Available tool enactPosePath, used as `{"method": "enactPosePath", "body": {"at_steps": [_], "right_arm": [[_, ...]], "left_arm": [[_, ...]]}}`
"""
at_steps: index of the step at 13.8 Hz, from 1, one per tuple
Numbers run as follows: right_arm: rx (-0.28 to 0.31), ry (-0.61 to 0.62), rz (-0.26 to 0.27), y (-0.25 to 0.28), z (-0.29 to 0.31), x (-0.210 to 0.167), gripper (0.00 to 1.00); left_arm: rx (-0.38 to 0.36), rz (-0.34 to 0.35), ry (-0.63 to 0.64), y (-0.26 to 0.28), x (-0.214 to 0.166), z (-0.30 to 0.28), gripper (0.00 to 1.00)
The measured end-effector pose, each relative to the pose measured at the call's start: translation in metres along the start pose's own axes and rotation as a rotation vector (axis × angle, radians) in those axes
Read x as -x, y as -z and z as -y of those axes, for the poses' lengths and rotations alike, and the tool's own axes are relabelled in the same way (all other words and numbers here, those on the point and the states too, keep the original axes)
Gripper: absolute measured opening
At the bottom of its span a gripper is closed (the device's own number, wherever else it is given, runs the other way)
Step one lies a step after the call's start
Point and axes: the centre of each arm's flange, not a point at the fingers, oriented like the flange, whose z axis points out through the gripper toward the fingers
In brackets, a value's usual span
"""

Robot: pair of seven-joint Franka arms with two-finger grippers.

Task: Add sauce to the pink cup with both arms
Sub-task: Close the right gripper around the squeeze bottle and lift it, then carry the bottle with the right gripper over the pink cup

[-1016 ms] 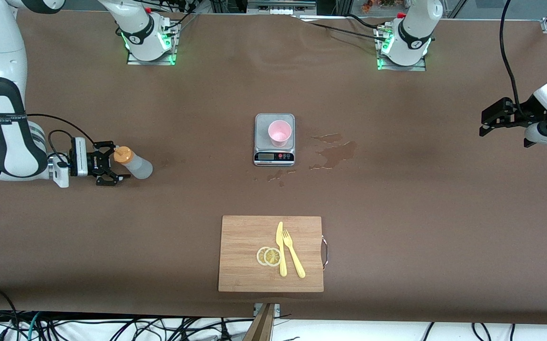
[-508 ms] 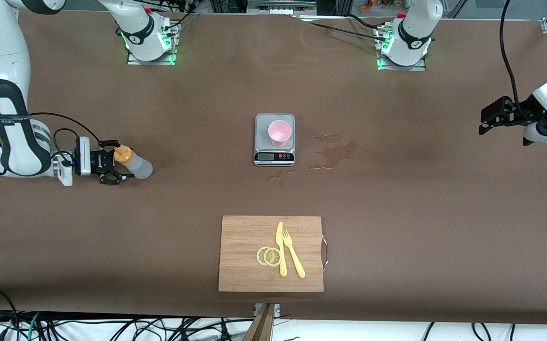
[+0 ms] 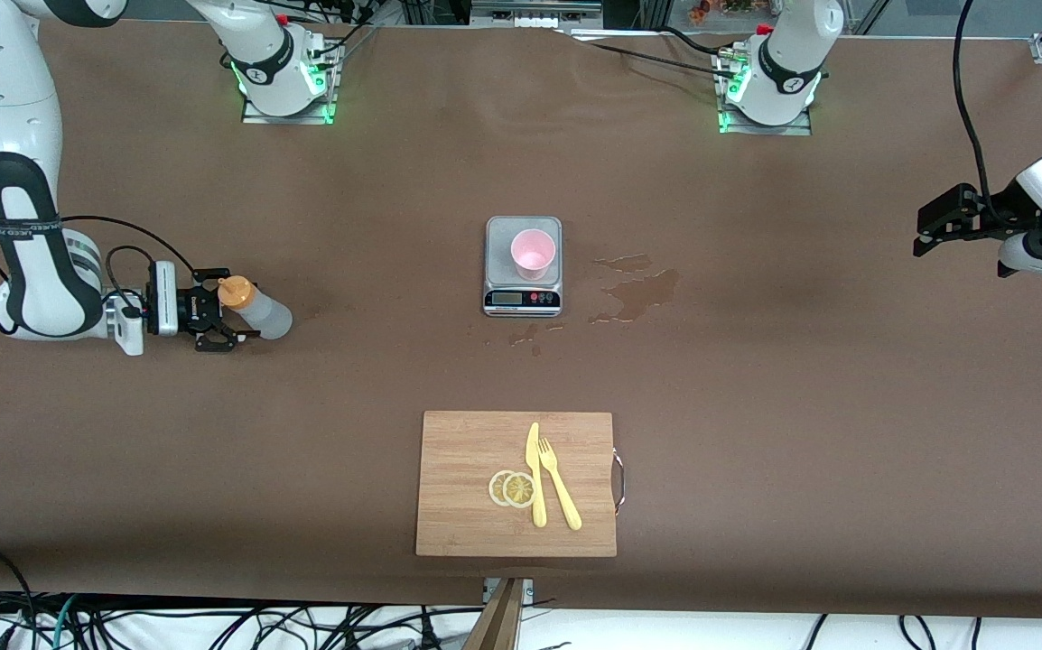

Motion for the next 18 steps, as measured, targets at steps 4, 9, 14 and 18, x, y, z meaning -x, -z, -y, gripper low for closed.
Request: {"method": "enactPosePath", "body": {"at_steps": [4,9,14,18], "right_arm": [[-0.003,0.009,-0.003,-0.003,-0.001,-0.002,0.81],[-0.010,0.018,-0.004,-0.006,-0.003,-0.005,0.55],[-0.015,0.046,0.029,-0.006,-0.020,-0.028,0.46],[-0.030,0.029,0.184,0.008,-0.043,-0.105,0.41]], "left_arm": [[0.000,0.000,0.053,0.000,0.000,0.002,1.00],[0.002,0.015,0.078,0.001,0.003,0.000,1.00],[0.001,0.013,0.081,0.003,0.003,0.000,1.00],[0.002,0.017,0.081,0.003,0.004,0.000,1.00]]}}
